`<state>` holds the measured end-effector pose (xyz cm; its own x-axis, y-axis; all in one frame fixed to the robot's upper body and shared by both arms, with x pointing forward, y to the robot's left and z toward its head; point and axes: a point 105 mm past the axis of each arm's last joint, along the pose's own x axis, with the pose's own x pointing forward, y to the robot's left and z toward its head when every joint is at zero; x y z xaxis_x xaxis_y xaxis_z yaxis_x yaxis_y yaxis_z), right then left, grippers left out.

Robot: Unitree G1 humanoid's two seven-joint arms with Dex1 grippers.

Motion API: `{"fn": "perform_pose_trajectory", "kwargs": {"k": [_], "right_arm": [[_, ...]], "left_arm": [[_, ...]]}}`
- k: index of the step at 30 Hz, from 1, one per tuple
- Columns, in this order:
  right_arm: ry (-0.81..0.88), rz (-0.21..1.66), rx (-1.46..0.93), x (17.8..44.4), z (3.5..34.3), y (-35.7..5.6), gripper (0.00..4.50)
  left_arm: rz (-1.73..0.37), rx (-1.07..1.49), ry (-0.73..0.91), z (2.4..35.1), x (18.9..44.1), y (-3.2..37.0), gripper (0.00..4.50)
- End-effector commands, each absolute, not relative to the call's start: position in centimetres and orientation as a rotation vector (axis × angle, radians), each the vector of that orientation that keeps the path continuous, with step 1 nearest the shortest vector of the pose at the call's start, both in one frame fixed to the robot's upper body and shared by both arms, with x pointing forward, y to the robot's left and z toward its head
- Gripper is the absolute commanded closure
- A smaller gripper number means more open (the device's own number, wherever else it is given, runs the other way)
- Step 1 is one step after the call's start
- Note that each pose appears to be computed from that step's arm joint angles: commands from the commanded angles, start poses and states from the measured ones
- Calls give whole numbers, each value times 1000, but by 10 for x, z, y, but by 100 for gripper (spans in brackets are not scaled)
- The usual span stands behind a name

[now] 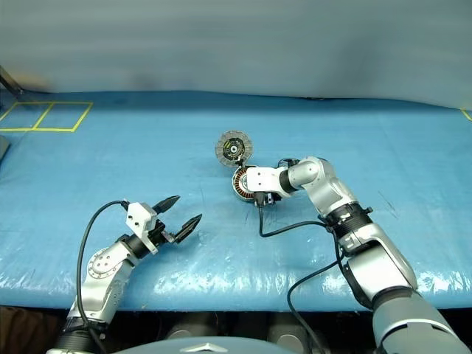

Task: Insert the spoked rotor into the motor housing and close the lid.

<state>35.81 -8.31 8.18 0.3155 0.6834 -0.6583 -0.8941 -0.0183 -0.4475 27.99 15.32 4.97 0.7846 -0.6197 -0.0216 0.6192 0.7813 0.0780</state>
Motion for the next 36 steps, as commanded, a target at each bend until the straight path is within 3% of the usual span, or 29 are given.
{"fn": "perform_pose_trajectory", "kwargs": {"k": [1, 7, 13, 20, 26, 30, 36], "right_arm": [[290, 1354, -834, 333, 80, -71, 250], [304, 1449, -618, 287, 92, -53, 250], [361, 1384, -302, 259, 96, -29, 250], [418, 1261, -166, 258, 90, -17, 250], [379, 1169, -410, 273, 74, -26, 250], [384, 1198, -391, 268, 73, -23, 250], [345, 1149, -331, 275, 81, -20, 71]], "left_arm": [[-668, 117, -64, 64, 280, 154, 0], [-658, 117, -56, 63, 277, 158, 0], [-641, 121, -51, 62, 274, 163, 0], [-634, 125, -47, 63, 274, 165, 0], [-632, 131, -46, 64, 274, 167, 0], [-634, 129, -46, 64, 274, 166, 0], [-638, 126, -47, 64, 275, 165, 0]]}}
